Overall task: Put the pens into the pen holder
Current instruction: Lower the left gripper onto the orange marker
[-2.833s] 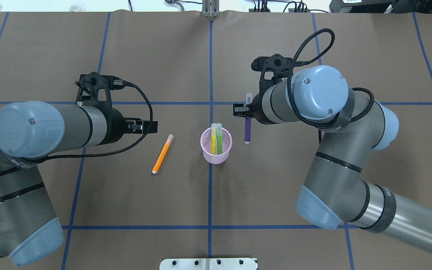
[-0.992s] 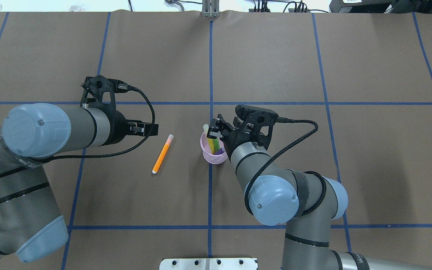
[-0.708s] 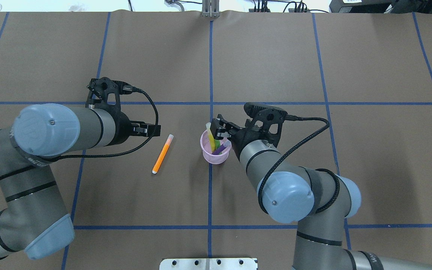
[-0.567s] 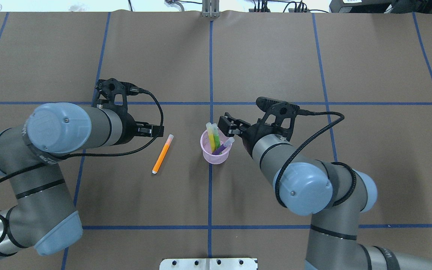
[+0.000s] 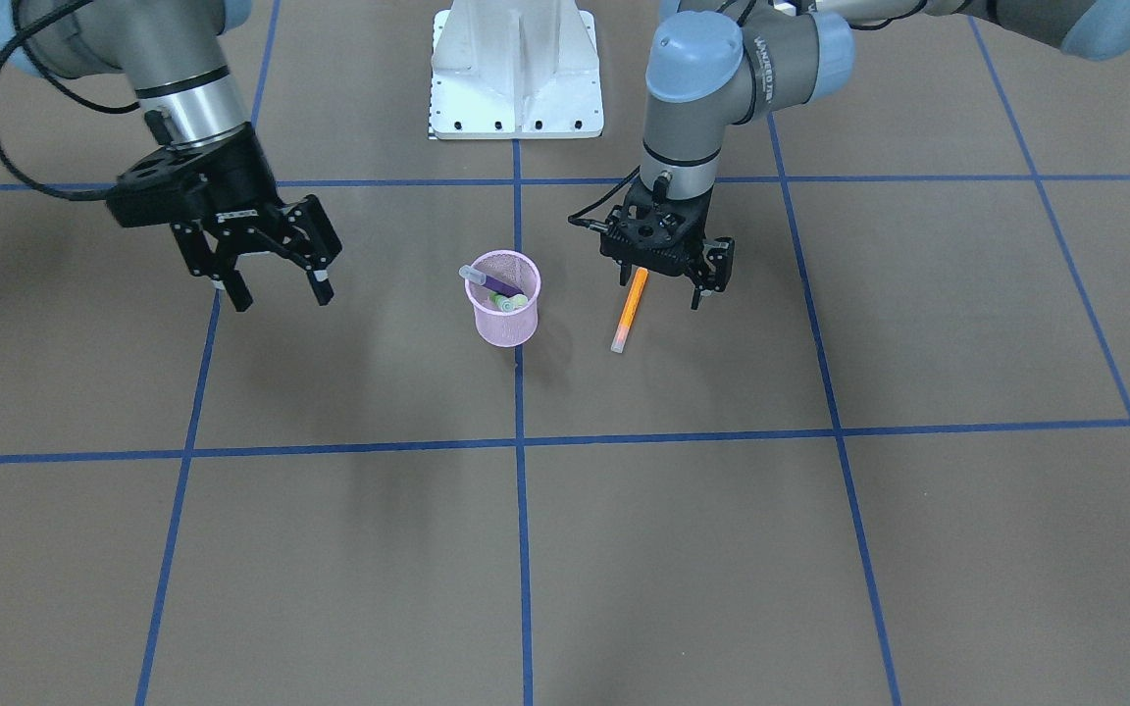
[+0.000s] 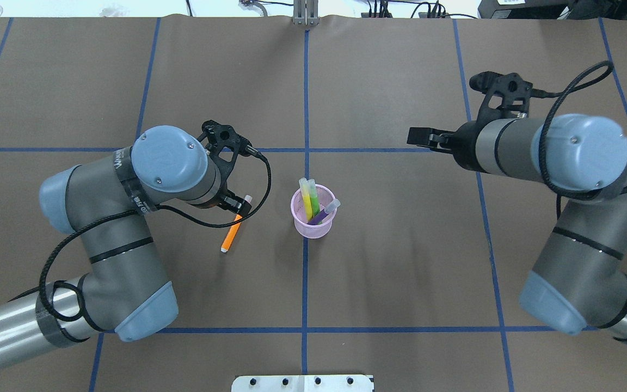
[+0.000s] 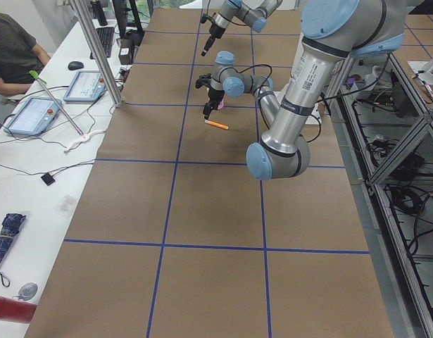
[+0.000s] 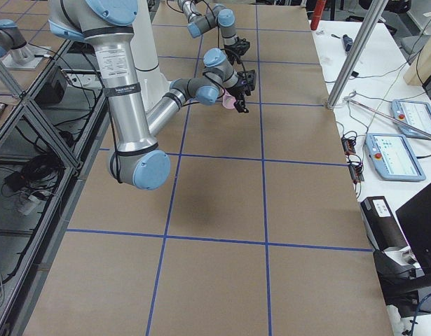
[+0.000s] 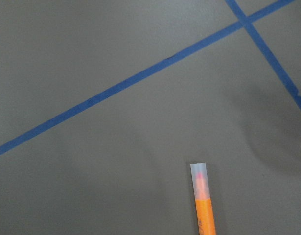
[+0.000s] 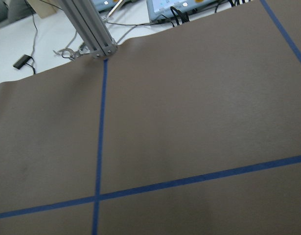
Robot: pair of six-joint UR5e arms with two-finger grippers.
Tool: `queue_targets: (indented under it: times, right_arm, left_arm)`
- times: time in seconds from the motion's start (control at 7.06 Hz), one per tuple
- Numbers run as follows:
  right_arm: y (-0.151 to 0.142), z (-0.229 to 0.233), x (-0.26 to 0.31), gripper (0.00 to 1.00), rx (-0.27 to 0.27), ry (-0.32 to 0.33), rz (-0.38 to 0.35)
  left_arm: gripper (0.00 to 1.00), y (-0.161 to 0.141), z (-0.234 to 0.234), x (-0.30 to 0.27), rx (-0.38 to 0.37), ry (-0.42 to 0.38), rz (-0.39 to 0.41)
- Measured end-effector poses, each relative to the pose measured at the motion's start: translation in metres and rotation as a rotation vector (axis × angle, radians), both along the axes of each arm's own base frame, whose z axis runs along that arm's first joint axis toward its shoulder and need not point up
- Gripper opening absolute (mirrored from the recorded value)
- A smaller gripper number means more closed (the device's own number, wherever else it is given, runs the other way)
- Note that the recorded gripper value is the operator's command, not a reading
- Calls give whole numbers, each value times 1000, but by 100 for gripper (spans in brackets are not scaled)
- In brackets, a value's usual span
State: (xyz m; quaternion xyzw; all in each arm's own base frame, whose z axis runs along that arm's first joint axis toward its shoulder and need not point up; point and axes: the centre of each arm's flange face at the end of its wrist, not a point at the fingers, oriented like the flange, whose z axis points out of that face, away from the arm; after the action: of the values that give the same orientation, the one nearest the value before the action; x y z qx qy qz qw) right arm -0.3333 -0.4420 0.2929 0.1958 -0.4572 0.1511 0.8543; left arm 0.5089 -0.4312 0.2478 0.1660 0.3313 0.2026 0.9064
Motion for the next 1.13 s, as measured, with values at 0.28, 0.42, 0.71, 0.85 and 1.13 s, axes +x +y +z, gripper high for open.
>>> queue_targets:
  times: [0.28, 0.42, 0.71, 0.85, 1.13]
  right_arm:
    - [-12, 28, 28, 100, -20, 40, -57]
    - [-14, 36, 34, 100, -35, 46, -68]
    - [-17, 53, 56, 100, -59, 52, -108]
    - [-18, 61, 64, 100, -63, 57, -134]
    - [-19, 69, 69, 100, -71, 63, -152]
  left_arm:
    - [99, -7, -1, 18, -115, 34, 81]
    - [99, -6, -5, 19, -155, 59, 73]
    - [99, -9, 7, 27, -215, 52, 73]
    - [97, -11, 15, 32, -235, 45, 95]
    - [78, -20, 24, 43, -247, 27, 125]
